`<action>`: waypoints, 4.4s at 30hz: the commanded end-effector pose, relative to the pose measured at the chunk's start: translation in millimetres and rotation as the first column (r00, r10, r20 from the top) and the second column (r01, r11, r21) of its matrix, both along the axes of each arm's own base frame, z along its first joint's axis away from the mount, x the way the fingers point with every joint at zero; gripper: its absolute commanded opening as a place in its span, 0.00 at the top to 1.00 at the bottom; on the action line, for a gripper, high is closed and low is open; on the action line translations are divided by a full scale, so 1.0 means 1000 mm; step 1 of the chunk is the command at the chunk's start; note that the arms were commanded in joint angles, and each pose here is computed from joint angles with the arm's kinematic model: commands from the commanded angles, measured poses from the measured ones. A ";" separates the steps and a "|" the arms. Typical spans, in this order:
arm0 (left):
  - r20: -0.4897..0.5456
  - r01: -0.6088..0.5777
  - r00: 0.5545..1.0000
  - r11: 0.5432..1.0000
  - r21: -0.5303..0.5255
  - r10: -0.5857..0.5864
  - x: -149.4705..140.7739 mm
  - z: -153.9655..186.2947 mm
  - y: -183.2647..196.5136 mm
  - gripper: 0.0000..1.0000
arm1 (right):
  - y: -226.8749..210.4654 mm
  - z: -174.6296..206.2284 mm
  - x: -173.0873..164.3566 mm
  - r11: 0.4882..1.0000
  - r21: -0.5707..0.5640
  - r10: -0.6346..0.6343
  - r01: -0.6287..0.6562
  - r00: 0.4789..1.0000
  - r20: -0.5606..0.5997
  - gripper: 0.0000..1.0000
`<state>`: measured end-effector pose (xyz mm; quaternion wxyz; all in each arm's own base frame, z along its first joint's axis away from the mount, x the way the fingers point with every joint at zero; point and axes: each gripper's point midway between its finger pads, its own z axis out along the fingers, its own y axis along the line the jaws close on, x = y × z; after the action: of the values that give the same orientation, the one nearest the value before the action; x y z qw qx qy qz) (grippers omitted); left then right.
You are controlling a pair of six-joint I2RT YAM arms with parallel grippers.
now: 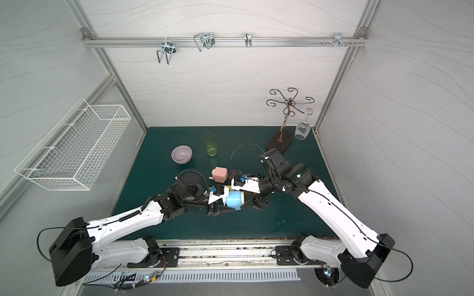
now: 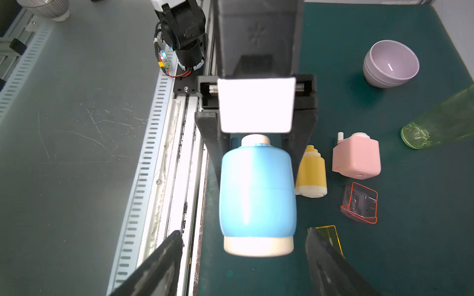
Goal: Put the tray back into the pencil sharpener
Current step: Place the pencil sharpener at the center of the board, then pick up the pencil sharpener from the center of the board.
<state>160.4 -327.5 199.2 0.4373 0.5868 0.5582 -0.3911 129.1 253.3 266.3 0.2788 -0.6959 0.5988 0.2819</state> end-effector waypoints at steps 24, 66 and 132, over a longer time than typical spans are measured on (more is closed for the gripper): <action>0.002 -0.051 0.999 0.994 -0.097 0.051 0.018 0.043 -0.016 1.00 | 0.025 -0.028 -0.009 0.997 0.011 0.082 -0.082 0.992 -0.097 0.38; 0.061 -0.493 0.860 0.856 -0.155 0.506 0.051 0.049 0.062 0.00 | -0.093 -0.113 0.211 0.741 0.016 -0.665 0.671 0.730 0.157 0.97; -0.342 -0.914 0.402 0.392 -0.102 0.849 0.087 -0.012 0.183 0.01 | 0.065 -0.157 0.113 0.994 -0.083 -0.072 0.069 0.997 -0.031 0.17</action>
<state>245.2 -154.5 185.7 0.5818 0.1074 0.7678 -0.2458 249.0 308.8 108.2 0.2605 -0.6745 0.6438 0.2503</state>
